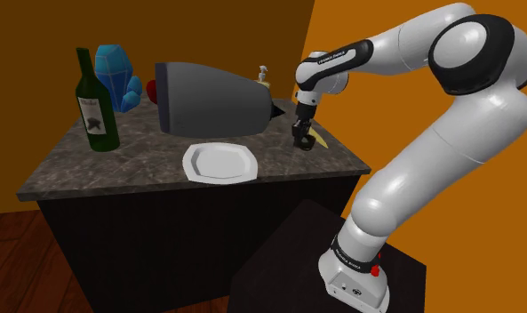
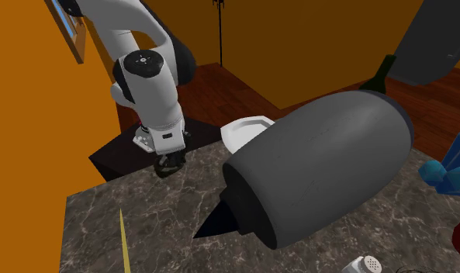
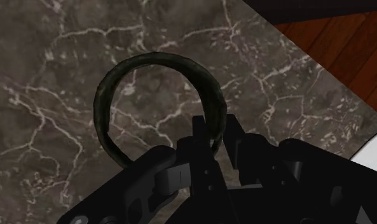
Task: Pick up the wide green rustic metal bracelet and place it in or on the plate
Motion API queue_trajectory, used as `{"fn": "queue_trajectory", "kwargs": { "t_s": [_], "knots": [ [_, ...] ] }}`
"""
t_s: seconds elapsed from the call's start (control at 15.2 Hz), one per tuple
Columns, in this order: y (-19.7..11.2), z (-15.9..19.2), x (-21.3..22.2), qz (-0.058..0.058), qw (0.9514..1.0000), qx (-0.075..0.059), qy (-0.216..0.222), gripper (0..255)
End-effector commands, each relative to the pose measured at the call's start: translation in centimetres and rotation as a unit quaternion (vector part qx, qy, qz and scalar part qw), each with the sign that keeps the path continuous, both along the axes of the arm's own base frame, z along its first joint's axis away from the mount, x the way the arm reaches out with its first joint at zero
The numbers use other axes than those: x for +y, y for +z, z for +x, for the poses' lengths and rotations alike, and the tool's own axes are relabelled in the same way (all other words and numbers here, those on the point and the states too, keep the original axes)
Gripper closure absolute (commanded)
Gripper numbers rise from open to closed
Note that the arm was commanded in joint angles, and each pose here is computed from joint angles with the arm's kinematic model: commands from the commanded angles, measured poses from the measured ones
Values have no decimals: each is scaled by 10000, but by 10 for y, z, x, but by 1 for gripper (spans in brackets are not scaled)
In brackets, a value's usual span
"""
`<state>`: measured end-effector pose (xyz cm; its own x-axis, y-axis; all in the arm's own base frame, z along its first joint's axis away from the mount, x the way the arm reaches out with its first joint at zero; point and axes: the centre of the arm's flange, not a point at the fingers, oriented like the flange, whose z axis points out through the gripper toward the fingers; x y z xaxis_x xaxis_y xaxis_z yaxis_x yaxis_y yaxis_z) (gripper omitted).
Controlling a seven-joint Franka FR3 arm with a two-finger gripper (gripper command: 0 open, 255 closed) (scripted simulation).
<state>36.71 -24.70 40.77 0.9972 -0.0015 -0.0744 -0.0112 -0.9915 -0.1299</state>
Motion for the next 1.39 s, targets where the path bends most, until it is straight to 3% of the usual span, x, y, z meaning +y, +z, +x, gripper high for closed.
{"fn": "queue_trajectory", "kwargs": {
  "t_s": [0.0,0.2,1.32],
  "knots": [
    [10,0,0,0,10000,2,0,255],
    [26,0,0,0,10000,2,0,255],
    [21,107,197,0,10000,2,0,255]
  ]
}}
